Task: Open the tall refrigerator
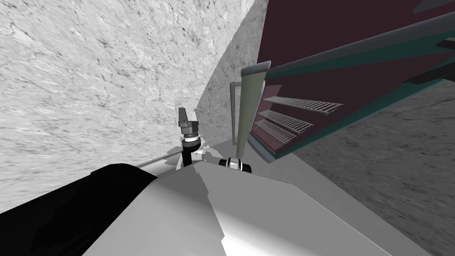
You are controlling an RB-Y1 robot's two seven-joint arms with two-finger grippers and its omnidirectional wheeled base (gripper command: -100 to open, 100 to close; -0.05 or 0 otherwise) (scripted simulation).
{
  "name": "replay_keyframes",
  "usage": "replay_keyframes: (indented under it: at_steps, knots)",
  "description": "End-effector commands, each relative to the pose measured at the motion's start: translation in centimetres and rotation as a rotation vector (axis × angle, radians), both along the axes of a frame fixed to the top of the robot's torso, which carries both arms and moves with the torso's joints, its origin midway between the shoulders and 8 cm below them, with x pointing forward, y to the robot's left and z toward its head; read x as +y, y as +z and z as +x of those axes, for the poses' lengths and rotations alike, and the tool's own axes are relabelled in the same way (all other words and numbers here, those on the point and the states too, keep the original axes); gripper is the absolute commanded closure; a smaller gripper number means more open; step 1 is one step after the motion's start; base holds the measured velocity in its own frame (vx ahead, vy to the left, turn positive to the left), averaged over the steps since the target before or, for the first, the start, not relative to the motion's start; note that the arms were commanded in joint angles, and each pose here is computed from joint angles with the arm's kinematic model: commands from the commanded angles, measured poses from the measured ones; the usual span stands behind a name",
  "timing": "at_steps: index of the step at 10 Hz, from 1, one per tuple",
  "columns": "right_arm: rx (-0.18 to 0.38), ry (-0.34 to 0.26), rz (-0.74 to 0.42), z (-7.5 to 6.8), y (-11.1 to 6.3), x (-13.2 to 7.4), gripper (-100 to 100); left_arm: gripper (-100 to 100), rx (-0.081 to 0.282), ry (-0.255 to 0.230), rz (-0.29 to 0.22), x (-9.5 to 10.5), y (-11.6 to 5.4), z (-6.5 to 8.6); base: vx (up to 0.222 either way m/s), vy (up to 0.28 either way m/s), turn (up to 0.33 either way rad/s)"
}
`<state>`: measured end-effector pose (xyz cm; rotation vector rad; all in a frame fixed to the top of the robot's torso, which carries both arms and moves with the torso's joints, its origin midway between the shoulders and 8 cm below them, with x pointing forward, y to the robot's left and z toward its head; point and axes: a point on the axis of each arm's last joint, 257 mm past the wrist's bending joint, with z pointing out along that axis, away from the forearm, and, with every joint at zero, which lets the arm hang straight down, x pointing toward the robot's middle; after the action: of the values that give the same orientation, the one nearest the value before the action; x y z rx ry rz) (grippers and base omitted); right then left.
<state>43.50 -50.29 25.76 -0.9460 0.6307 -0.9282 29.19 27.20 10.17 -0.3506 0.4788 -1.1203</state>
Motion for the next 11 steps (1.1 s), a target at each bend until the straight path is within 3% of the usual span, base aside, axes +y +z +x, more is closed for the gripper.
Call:
replay_keyframes:
  at_steps: [1,2,3,4,8,9,10,11]
  knots:
    - [0.016,-0.008,0.026,0.3,-1.3,-0.7,-100,0,0.000,0.000,0.000,0.0,0.0,0.0,0.024,-0.057,-0.006]
    - [0.000,0.000,0.000,0.0,0.0,0.0,100,0,0.000,0.000,0.000,0.0,0.0,0.0,-0.026,0.036,-0.018]
    - [0.018,-0.009,0.017,0.4,-1.1,-0.5,100,0,0.000,0.000,0.000,0.0,0.0,0.0,-0.020,0.025,-0.014]
    - [-0.031,0.017,-0.003,-0.3,1.5,0.8,-100,0,0.000,0.000,0.000,0.0,0.0,0.0,-0.008,0.005,0.006]
    - [-0.053,0.028,-0.011,-0.7,2.6,1.4,-100,0,0.000,0.000,0.000,0.0,0.0,0.0,0.003,-0.009,0.002]
    - [-0.010,0.014,0.000,0.0,0.3,0.6,-100,0,0.000,0.000,0.000,0.0,0.0,0.0,0.002,-0.012,-0.016]
    - [0.002,0.010,0.002,0.1,-0.4,0.4,-100,0,0.000,0.000,0.000,0.0,0.0,0.0,-0.004,-0.006,-0.014]
    - [0.018,0.005,0.005,0.4,-1.3,0.1,100,0,0.000,0.000,0.000,0.0,0.0,0.0,0.004,-0.008,-0.006]
